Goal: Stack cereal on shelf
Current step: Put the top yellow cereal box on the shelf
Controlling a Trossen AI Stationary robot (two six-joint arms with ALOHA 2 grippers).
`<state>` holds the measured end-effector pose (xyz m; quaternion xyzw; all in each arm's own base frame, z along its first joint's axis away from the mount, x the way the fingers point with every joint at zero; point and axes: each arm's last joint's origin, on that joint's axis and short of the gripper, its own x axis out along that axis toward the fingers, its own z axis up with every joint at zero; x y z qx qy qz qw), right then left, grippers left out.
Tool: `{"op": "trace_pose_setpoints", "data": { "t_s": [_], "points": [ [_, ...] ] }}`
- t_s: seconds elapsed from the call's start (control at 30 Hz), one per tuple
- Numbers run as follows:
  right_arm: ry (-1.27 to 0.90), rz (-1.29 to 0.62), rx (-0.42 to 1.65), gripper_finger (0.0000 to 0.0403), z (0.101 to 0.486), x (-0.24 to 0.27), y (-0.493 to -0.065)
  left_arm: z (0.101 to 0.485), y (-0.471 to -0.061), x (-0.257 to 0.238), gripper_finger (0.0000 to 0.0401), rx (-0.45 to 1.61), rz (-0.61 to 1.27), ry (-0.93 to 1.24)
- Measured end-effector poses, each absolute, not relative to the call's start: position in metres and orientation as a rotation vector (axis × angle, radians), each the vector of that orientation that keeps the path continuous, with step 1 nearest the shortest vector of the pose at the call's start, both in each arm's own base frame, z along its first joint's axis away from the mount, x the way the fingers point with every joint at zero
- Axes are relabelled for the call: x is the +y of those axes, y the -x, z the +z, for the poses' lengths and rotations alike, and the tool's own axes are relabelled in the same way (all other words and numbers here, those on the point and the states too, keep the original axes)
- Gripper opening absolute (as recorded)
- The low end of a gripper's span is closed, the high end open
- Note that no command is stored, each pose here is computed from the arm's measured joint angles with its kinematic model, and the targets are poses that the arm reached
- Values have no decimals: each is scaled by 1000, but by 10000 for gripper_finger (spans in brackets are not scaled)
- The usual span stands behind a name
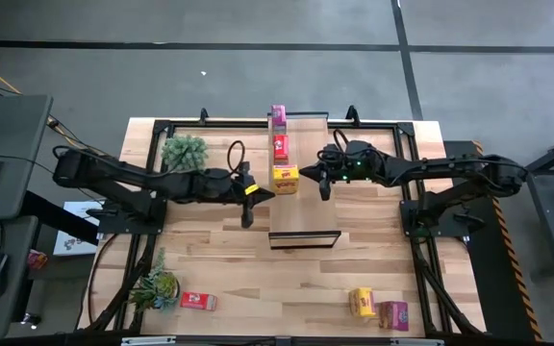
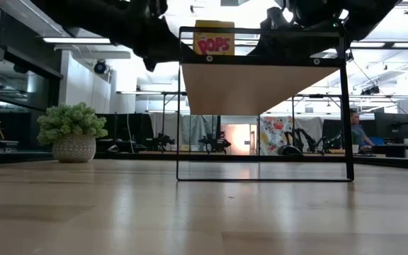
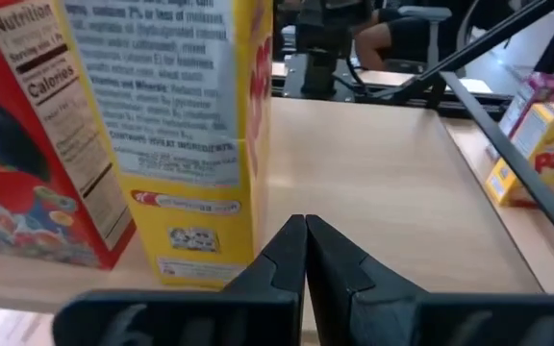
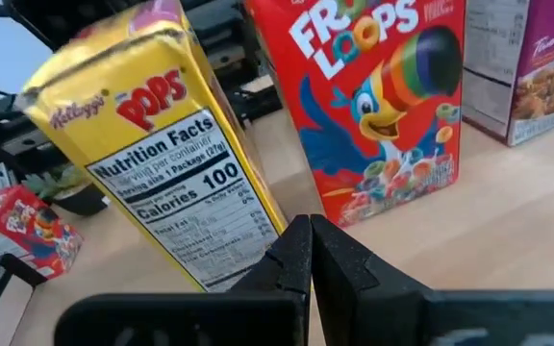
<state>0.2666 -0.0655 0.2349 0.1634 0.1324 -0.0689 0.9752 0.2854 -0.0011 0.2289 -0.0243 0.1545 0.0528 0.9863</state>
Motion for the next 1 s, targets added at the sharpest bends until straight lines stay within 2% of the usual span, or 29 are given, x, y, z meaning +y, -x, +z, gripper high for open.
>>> {"op": "trace_pose_setpoints", "data": {
  "t_s": [0.6, 1.0],
  "points": [
    [-371, -98, 267, 0, 229, -60, -274, 219, -294, 13, 0, 347, 136, 66],
    [-360, 6, 288, 0, 228, -48, -276, 217, -293, 21, 0, 372, 189, 43]
  ]
}}
